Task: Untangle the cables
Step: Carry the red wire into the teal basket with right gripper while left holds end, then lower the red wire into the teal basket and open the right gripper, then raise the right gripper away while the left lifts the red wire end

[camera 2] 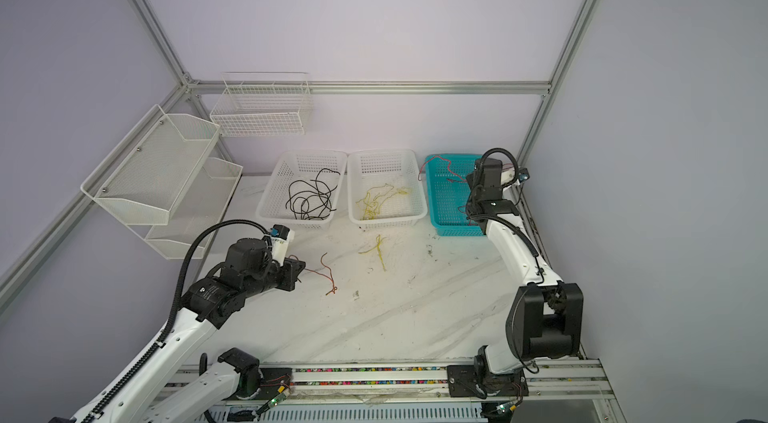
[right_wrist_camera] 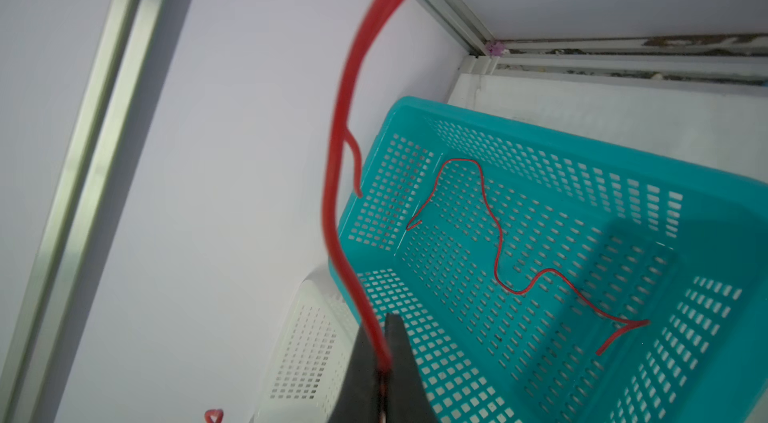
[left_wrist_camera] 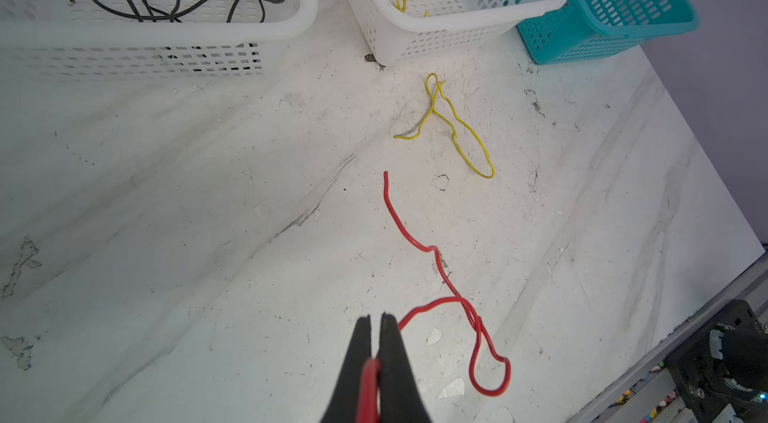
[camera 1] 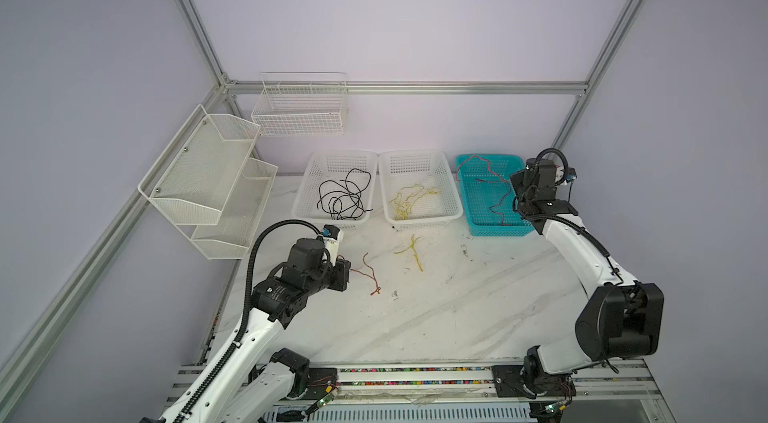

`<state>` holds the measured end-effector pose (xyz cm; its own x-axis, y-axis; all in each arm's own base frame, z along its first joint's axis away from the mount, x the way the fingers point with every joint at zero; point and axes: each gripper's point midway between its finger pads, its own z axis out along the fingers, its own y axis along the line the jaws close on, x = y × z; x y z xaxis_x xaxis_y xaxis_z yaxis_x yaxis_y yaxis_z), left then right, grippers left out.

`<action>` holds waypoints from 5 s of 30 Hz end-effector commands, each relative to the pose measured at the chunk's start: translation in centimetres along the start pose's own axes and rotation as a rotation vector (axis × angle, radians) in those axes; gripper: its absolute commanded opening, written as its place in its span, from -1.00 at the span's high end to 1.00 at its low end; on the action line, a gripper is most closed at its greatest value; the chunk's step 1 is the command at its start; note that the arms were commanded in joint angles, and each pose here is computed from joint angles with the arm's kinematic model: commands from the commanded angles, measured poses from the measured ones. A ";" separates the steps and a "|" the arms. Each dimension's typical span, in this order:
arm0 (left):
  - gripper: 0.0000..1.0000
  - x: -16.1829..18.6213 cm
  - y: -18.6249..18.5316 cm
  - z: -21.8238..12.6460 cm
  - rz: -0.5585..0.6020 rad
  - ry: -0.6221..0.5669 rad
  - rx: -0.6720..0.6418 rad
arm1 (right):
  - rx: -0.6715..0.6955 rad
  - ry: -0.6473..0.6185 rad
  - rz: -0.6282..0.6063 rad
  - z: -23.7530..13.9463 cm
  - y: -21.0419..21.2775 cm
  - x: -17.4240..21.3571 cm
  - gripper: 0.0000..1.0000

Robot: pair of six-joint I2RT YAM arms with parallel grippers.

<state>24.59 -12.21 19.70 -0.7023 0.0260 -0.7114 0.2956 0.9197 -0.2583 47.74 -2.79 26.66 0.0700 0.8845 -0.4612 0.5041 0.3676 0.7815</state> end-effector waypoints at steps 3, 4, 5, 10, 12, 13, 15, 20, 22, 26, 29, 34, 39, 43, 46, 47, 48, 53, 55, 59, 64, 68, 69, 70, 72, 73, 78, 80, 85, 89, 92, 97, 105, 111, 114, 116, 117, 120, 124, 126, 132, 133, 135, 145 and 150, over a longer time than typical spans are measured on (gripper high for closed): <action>1.00 -0.3 -0.2 0.2 0.028 -0.020 0.016 | 0.073 -0.093 0.182 1.6 -2.7 -1.7 1.00; 1.00 -0.2 -0.2 0.2 0.028 -0.019 0.017 | 0.085 -0.106 0.191 1.8 -3.1 -1.8 1.00; 1.00 -0.2 -0.2 0.2 0.028 -0.018 0.017 | 0.100 -0.115 0.199 2.0 -3.6 -1.7 1.00; 1.00 -0.2 -0.3 0.2 0.029 -0.015 0.024 | 0.181 -0.100 0.198 4.2 -6.0 -0.1 1.00; 1.00 -0.2 -0.3 0.2 0.029 -0.015 0.024 | 0.213 -0.082 0.195 5.2 -6.8 0.8 1.00; 1.00 -0.2 -0.3 0.2 0.029 -0.015 0.024 | 0.222 -0.074 0.197 5.6 -7.1 1.1 1.00; 1.00 -0.2 -0.3 0.2 0.029 -0.014 0.026 | 0.248 -0.050 0.205 6.3 -7.8 2.0 1.00; 1.00 -0.1 -0.3 0.3 0.029 -0.011 0.028 | 0.276 -0.036 0.220 7.4 -8.6 2.9 1.00; 1.00 -0.1 -0.3 0.3 0.029 -0.011 0.028 | 0.273 -0.024 0.221 7.8 -8.5 3.2 1.00; 1.00 -0.1 -0.4 0.4 0.030 -0.008 0.032 | 0.301 -0.018 0.219 8.5 -9.2 3.7 1.00; 1.00 0.0 -0.4 0.5 0.030 -0.004 0.032 | 0.308 -0.037 0.227 8.1 -9.3 3.3 1.00; 1.00 0.0 -0.4 0.4 0.030 -0.006 0.035 | 0.295 -0.171 0.202 6.0 -7.8 -0.3 1.00; 1.00 0.0 -0.5 0.5 0.031 -0.002 0.041 | 0.296 -0.279 0.082 5.0 -6.2 -3.2 1.00; 1.00 0.1 -0.6 0.6 0.034 0.003 0.047 | 0.358 -0.258 0.027 6.2 -7.2 -2.3 1.00; 1.00 0.2 -0.6 0.6 0.034 0.004 0.046 | 0.379 -0.240 -0.013 7.1 -7.9 -1.2 1.00; 1.00 0.2 -0.6 0.6 0.033 0.005 0.047 | 0.383 -0.236 -0.040 7.4 -7.7 -0.9 1.00; 1.00 0.2 -0.6 0.7 0.033 0.005 0.046 | 0.389 -0.241 -0.076 7.5 -7.5 -0.5 1.00; 1.00 0.3 -0.6 0.8 0.032 0.012 0.047 | 0.423 -0.264 -0.209 7.8 -6.6 1.8 1.00; 1.00 0.3 -0.6 0.8 0.032 0.014 0.047 | 0.421 -0.237 -0.259 8.6 -6.8 3.0 1.00; 1.00 0.3 -0.6 0.8 0.031 0.012 0.048 | 0.408 -0.160 -0.305 9.8 -7.3 5.1 1.00; 1.00 0.3 -0.6 0.9 0.031 0.017 0.050 | 0.323 -0.044 -0.333 11.1 -7.0 7.7 1.00; 1.00 0.3 -0.7 0.8 0.031 0.011 0.051 | 0.301 0.037 -0.388 12.2 -7.2 9.9 1.00; 1.00 0.3 -0.7 0.8 0.031 0.013 0.051 | 0.307 0.054 -0.394 12.4 -7.4 10.3 1.00; 1.00 0.3 -0.7 0.8 0.031 0.014 0.052 | 0.318 0.072 -0.396 12.7 -7.9 10.8 1.00; 1.00 0.3 -0.7 0.8 0.030 0.013 0.052 | 0.332 0.118 -0.375 13.0 -8.7 11.9 1.00; 1.00 0.3 -0.7 0.8 0.031 0.013 0.052 | 0.334 0.123 -0.374 13.0 -8.9 12.0 1.00; 1.00 0.3 -0.7 0.8 0.031 0.014 0.055 | 0.286 0.169 -0.365 12.7 -7.5 12.6 0.99; 1.00 0.4 -0.7 0.8 0.031 0.015 0.055 | 0.251 0.202 -0.363 12.6 -6.3 12.8 0.86; 1.00 0.4 -0.7 0.8 0.031 0.015 0.055 | 0.189 0.207 -0.345 11.1 -3.7 11.7 0.54; 1.00 0.3 -0.8 0.7 0.031 0.013 0.057 | 0.131 0.230 -0.328 9.7 -2.0 11.4 0.31; 1.00 0.3 -0.8 0.7 0.032 0.011 0.058 | 0.095 0.244 -0.317 8.8 -1.0 11.0 0.20; 1.00 0.3 -0.7 0.7 0.031 0.009 0.054 | 0.006 0.253 -0.289 6.0 1.3 9.9 0.04; 1.00 0.1 -0.8 0.4 0.035 -0.003 0.058 | -0.182 0.212 -0.272 -1.4 5.2 6.0 -0.67; 1.00 -0.7 -1.5 0.0 0.035 -0.025 0.089 | -0.347 0.210 -0.270 -9.1 5.2 4.2 -0.95; 1.00 -1.9 -2.5 -0.1 0.023 -0.039 0.133 | -0.397 0.188 -0.308 -13.0 4.7 3.1 -0.95; 1.00 -3.0 -3.2 -0.2 0.009 -0.046 0.159 | -0.430 0.183 -0.318 -15.5 4.1 2.7 -0.95; 1.00 -3.9 -3.6 -0.3 0.003 -0.055 0.169 | -0.452 0.178 -0.318 -16.9 3.8 2.3 -0.95; 1.00 -6.7 -5.0 -0.8 0.009 -0.089 0.200 | -0.494 0.158 -0.335 -20.2 2.7 1.2 -0.95; 1.00 -10.8 -7.6 -1.1 0.058 -0.127 0.226 | -0.495 0.111 -0.383 -23.5 1.7 -0.9 -0.95; 1.00 -12.9 -9.2 -0.9 0.091 -0.137 0.234 | -0.502 0.086 -0.402 -25.3 1.3 -2.0 -0.95; 1.00 -17.7 -14.4 0.8 0.182 -0.153 0.265 | -0.496 0.024 -0.418 -29.4 -0.8 -4.4 -0.95; 1.00 -18.2 -15.1 2.0 0.191 -0.139 0.264 | -0.495 0.025 -0.418 -29.8 -1.2 -4.5 -0.95; 1.00 -19.8 -16.8 2.9 0.207 -0.154 0.277 | -0.505 0.036 -0.414 -30.7 -1.8 -4.5 -0.95; 1.00 -26.5 -22.6 10.5 0.176 -0.226 0.323 | -0.576 0.037 -0.363 -34.9 -4.8 -5.4 -0.95; 1.00 -28.7 -25.4 15.2 0.080 -0.278 0.399 | -0.615 -0.019 -0.344 -37.2 -6.0 -6.8 -0.95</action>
<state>46.05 -40.28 30.98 -0.5614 0.0860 -0.8230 0.5776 0.7530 -0.3153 13.44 0.13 40.86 0.0031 0.6907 -0.7231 -0.0815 0.7209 0.6882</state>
